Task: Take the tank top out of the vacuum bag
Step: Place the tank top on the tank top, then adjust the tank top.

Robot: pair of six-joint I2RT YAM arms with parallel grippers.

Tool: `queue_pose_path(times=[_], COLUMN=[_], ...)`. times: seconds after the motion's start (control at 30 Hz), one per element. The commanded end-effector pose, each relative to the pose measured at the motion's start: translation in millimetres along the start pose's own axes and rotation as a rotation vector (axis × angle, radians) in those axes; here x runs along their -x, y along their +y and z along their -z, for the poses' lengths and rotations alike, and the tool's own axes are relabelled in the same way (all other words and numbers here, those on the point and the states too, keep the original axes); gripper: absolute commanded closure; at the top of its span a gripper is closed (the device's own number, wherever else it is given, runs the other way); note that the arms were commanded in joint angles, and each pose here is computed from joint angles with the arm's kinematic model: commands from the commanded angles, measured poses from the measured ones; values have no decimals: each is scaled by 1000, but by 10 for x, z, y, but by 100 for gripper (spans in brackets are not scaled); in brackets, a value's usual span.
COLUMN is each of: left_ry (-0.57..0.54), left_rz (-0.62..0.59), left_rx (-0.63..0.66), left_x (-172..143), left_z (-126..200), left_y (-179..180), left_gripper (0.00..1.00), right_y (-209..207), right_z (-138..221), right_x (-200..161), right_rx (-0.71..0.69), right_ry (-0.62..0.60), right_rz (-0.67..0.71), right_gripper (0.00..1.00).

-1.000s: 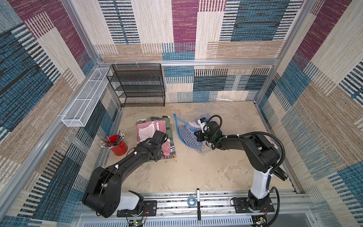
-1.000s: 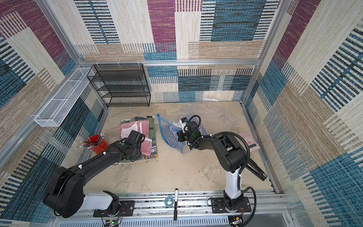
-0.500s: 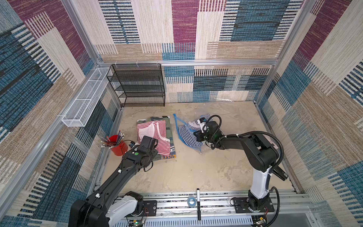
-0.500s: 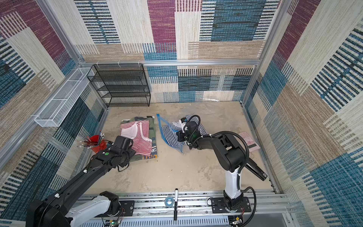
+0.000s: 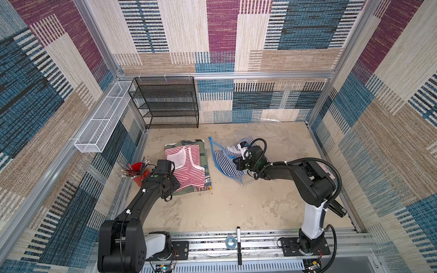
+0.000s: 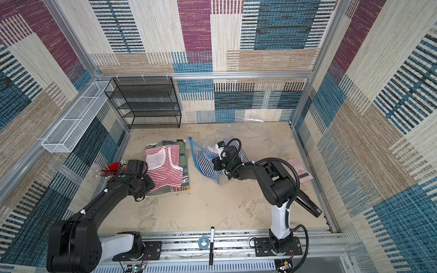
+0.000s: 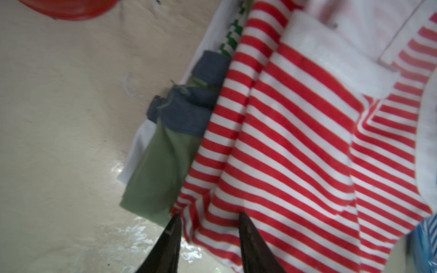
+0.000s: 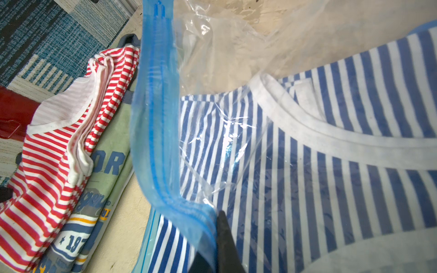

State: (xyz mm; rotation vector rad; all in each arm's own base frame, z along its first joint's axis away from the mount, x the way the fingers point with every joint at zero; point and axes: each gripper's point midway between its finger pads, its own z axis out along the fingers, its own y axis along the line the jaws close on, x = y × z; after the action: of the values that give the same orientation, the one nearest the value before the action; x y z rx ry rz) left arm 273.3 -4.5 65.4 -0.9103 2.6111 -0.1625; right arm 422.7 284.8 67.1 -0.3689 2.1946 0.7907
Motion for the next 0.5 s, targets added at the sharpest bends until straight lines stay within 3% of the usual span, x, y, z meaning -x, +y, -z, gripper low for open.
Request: queue_pose_path(times=[0.0,0.1,0.23,0.27,0.3,0.33,0.47], left_ry=[2,12,23,27,29,26,-21], left_rz=[-36,-36,-41,-45,-50,-49,-25], left_rx=[-10,12,67,74,73,75,84], left_x=[6,-8,-12,-15,-11,-5,44], left_z=[-58,-96,-125,-130,-127,-115,8], left_y=[-14,25,110,120,114,116,154], left_gripper=[59,82,80,85,97,100,100], right_y=[20,14,16,15,17,15,13], right_z=[-6,-8,-13,-13,-15,-13,-22], right_x=[29,23,17,19,17,21,7], right_rx=[8,7,8,7,8,7,8], right_ry=[-3,-2,0,1,1,0,4], right_rz=[-1,-1,-1,-1,-1,-2,-3], right_gripper=[100,100,100,100,100,100,100])
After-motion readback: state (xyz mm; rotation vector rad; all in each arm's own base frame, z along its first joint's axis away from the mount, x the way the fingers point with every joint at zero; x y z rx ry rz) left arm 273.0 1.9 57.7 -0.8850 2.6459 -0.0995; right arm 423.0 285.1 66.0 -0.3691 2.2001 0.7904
